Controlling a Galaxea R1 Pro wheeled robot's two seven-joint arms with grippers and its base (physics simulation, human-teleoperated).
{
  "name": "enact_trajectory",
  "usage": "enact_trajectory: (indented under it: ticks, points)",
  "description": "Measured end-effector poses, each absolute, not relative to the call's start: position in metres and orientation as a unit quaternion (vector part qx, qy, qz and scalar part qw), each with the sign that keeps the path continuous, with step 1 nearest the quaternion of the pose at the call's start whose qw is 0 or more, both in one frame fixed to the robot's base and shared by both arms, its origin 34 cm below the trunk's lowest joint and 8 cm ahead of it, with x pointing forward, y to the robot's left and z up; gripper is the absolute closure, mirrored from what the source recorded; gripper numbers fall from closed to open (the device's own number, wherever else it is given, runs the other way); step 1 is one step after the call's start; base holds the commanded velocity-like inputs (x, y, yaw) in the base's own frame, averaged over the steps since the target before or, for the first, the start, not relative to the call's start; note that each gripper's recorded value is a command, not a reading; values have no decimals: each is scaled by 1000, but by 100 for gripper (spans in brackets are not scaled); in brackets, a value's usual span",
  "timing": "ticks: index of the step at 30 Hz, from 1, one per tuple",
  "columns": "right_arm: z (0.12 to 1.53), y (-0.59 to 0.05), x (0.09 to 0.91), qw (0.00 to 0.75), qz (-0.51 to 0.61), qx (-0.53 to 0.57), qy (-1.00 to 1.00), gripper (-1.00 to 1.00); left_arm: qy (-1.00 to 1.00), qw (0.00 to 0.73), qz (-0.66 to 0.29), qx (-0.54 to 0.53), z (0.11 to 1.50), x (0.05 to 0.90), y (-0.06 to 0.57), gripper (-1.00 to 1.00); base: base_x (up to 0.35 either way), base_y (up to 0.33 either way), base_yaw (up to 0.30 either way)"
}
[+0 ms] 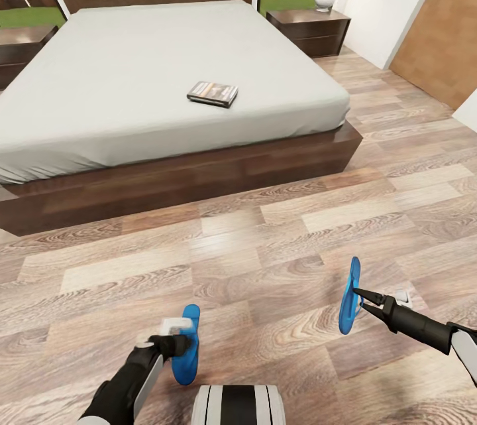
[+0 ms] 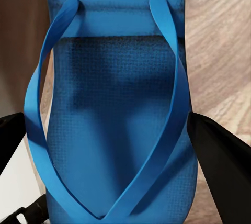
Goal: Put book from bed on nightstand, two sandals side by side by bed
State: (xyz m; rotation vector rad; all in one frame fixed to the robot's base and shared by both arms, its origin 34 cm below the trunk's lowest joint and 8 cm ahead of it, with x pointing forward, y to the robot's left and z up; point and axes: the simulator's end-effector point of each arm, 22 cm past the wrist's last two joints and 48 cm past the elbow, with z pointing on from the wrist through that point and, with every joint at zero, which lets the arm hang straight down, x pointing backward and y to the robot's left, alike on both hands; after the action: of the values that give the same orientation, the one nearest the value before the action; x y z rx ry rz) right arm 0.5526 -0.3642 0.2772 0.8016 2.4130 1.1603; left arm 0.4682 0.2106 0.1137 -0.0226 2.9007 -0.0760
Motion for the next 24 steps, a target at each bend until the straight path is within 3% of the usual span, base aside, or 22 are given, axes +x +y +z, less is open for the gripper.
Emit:
enact_trajectory:
  ticks: [14, 24]
  points:
    - [276, -363, 552, 172, 409, 283, 850, 100, 990, 144, -6, -13, 105, 461, 217, -100, 0, 0, 0]
    - [276, -363, 552, 172, 409, 283, 850, 100, 985, 146, -92, 2, 109, 462, 179, -100, 0, 0, 0]
